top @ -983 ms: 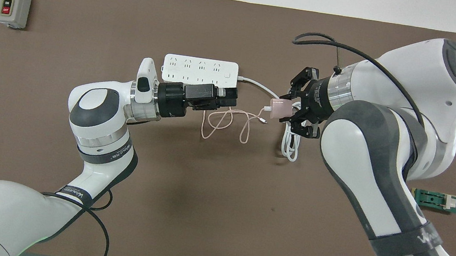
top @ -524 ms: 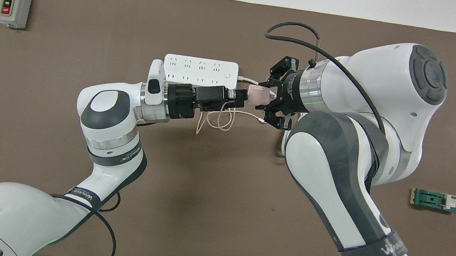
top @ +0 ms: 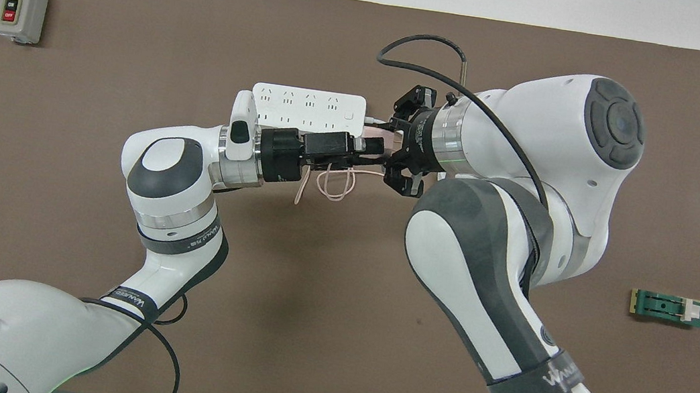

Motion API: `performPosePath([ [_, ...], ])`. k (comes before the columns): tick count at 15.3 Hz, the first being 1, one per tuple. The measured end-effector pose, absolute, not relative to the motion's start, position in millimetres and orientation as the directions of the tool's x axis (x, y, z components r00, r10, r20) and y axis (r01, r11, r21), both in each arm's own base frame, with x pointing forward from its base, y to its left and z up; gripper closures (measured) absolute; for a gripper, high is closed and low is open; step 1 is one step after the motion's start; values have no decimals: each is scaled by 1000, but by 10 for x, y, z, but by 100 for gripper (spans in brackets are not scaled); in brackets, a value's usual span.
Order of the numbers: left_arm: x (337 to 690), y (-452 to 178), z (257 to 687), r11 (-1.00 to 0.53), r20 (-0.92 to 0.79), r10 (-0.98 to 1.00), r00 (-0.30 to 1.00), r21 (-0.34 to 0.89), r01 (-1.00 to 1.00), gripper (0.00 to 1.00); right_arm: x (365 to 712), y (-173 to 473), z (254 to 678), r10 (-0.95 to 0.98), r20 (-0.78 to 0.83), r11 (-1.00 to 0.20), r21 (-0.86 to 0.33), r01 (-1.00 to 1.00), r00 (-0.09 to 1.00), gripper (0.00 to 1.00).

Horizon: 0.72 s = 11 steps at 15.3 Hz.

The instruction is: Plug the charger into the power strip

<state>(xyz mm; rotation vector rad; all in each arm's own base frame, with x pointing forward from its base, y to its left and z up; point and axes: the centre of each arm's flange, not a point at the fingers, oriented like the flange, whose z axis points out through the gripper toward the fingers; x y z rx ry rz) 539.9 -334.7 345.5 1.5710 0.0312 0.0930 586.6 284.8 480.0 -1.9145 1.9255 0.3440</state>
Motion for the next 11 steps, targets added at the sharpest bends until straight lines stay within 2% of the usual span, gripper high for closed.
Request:
performPosePath([
  [5, 5393, -3357, 3433, -5, 37, 77, 996, 999, -36, 0, 5777, 2866, 4655, -903, -430, 9, -45, -999, 11, 53],
  [11, 5404, -3339, 3418, -7, 35, 80, 996, 999, -35, 0, 5741, 2860, 4645, -905, -426, 2, -30, -1000, 11, 53],
])
